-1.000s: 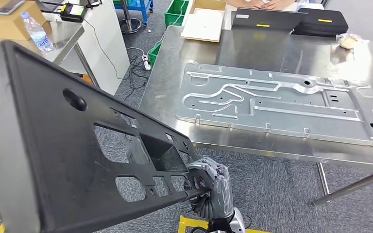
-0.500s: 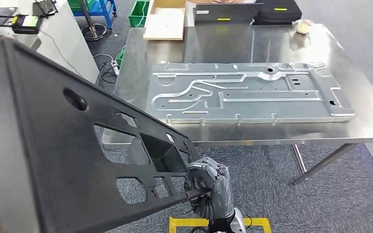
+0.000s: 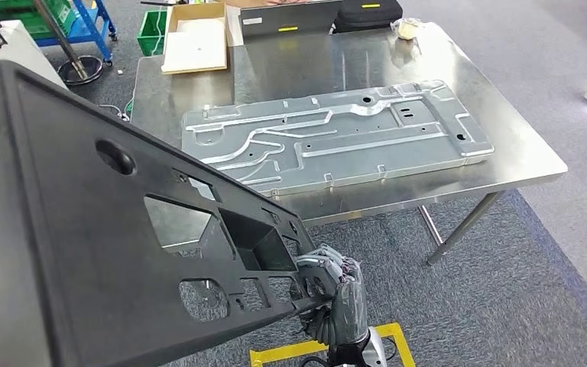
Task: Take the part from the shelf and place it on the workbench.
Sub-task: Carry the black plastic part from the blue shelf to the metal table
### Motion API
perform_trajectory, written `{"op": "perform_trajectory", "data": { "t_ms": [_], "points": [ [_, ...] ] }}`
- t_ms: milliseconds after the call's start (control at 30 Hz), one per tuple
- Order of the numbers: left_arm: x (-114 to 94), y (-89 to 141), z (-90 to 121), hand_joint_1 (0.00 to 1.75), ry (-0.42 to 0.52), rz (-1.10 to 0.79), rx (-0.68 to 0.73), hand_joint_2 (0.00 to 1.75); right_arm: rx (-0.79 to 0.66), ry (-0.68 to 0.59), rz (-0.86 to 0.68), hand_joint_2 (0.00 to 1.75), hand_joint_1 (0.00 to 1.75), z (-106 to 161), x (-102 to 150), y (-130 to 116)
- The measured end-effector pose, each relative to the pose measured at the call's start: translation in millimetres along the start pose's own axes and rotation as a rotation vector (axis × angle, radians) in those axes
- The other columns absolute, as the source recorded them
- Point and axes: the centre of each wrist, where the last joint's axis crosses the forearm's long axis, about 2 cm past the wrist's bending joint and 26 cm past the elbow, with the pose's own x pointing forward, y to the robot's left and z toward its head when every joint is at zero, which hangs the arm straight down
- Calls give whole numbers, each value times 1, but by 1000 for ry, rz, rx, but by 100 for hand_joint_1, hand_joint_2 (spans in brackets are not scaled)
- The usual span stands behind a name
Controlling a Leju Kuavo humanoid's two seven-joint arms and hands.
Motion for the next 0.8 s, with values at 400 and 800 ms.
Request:
{"op": "perform_trajectory", "data": {
  "t_ms": [400,800],
  "points": [
    [0,-3,0,0,-35,19,-20,175,-10,8,24,175,175,1,0,-2],
    [-3,-3,1,0,-58,46,-33,175,-94,104,116,175,175,18,-7,-20]
  ]
}}
